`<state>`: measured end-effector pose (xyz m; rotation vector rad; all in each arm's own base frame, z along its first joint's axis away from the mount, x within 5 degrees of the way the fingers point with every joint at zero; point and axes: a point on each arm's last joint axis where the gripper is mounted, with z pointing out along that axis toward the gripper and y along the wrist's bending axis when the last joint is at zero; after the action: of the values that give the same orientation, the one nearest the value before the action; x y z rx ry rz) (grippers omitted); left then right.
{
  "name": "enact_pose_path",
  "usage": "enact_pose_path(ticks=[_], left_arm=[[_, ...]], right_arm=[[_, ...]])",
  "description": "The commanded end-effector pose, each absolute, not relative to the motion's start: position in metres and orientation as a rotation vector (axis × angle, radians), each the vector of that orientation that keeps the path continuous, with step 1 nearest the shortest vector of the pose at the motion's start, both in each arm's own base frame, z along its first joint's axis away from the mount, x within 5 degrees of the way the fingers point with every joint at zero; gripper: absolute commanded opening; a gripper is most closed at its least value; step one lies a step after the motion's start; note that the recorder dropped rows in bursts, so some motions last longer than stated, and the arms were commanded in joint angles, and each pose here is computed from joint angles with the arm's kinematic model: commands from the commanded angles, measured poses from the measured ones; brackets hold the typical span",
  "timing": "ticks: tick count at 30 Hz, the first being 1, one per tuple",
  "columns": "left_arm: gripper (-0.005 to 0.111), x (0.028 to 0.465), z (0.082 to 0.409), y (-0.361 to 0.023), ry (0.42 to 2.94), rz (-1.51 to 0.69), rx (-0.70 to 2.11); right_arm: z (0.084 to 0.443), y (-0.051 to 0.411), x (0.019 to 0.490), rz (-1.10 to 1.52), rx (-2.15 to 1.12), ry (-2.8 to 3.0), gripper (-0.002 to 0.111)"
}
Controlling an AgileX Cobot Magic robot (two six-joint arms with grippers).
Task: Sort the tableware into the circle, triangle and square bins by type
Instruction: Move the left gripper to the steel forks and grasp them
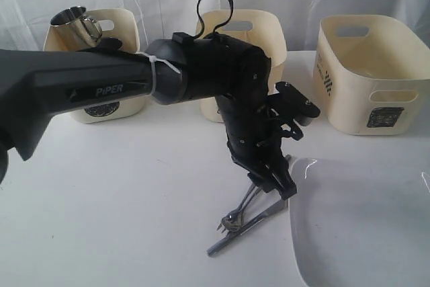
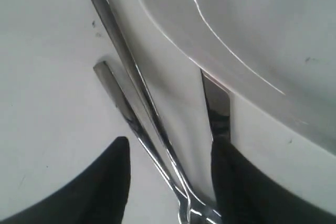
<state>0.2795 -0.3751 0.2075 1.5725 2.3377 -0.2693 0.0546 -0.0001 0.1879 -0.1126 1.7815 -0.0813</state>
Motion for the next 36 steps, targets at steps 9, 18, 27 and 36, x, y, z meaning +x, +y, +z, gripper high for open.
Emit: enact_pose_path(ticks=[9,18,27,36], left_arm=[[0.052,0.28,0.194,-0.377,2.388,-0.261,1.536],[0.052,0.282,0.178,-0.379,2.443,-0.248,1.489],[0.052,0.283,0.175,-0.38,2.456,-0.25,1.473],[0.052,0.283,0.175,-0.38,2.482,-0.253,1.444]], right_arm=[[0.187,0.0,0.055,-0.081,-0.116,1.773,0.0],[0.187,0.0,0.055,-0.081,-0.116,1.773,0.0],[0.187,0.0,0.055,-0.081,-0.116,1.773,0.0],[0.187,0.0,0.055,-0.081,-0.116,1.773,0.0]])
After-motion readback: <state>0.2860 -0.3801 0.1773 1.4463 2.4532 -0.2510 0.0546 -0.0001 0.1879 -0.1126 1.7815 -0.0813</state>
